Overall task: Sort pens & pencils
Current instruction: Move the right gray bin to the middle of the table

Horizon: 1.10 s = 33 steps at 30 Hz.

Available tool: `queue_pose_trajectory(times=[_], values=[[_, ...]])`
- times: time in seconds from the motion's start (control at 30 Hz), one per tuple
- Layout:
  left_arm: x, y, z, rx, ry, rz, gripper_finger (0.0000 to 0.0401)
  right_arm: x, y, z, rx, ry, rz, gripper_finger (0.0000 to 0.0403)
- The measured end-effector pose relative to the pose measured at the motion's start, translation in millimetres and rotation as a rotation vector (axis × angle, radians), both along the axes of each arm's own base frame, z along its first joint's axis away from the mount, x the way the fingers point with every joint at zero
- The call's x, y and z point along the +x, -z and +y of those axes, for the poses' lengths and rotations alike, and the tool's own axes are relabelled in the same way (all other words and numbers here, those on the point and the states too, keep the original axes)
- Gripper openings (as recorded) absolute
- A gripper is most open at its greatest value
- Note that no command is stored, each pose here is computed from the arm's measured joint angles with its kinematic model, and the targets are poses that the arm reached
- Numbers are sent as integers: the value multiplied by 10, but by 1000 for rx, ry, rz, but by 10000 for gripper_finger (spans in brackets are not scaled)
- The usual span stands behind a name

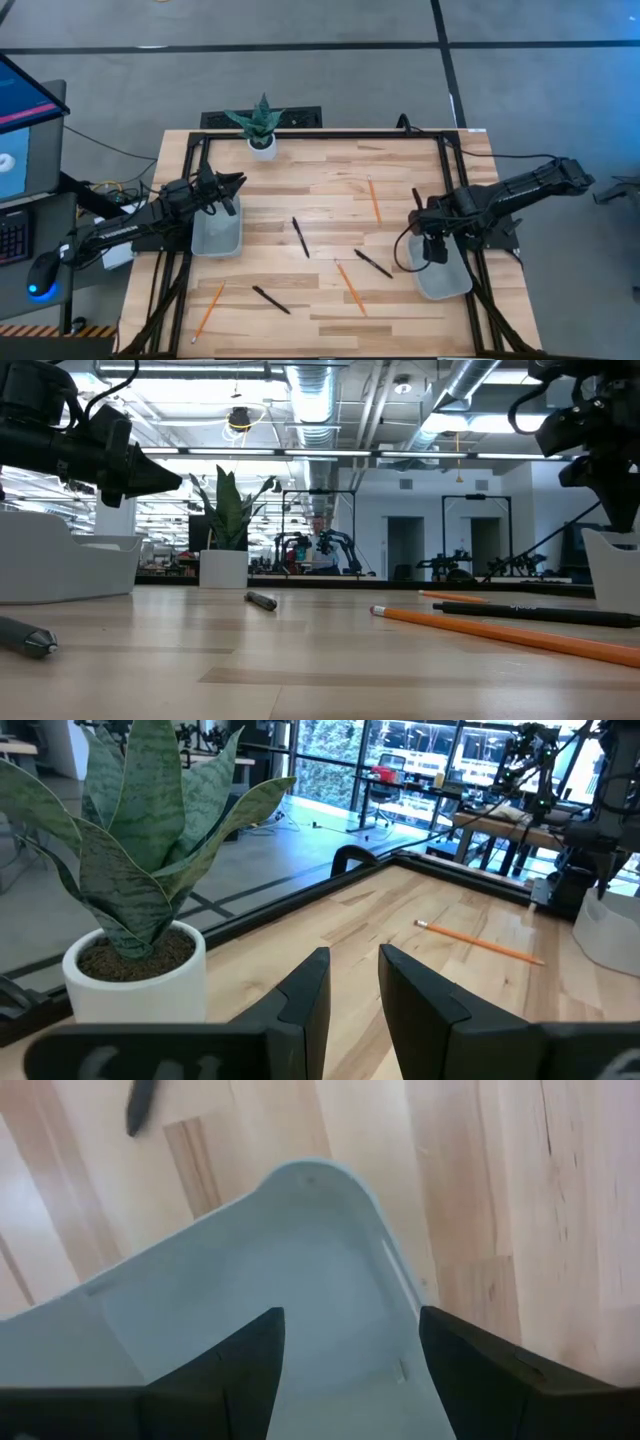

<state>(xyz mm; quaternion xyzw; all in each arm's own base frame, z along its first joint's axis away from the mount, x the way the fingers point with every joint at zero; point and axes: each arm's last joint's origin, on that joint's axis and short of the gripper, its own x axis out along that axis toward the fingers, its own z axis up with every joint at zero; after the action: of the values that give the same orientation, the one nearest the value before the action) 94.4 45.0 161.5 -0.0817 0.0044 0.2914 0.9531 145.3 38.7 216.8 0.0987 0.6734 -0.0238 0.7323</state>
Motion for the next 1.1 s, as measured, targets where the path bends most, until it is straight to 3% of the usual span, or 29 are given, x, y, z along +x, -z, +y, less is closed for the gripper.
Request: queue_pose_trajectory(times=[0.3, 0.57, 0.67, 0.97, 1.1], values=[[-1, -1, 1, 4, -4, 2, 79, 79, -42, 19, 13, -41, -84, 255], [-3, 0, 4, -2, -16, -2, 79, 92, -58, 7, -54, -169, -112, 255], [-3, -1, 4, -2, -17, -3, 79, 91, 16, -2, -67, -208, -74, 255], [-3, -1, 4, -2, -18, -3, 79, 154, 330, -93, -89, -145, 103, 253], [-3, -1, 4, -3, -18, -4, 79, 199, 406, -119, -93, -127, 155, 228]])
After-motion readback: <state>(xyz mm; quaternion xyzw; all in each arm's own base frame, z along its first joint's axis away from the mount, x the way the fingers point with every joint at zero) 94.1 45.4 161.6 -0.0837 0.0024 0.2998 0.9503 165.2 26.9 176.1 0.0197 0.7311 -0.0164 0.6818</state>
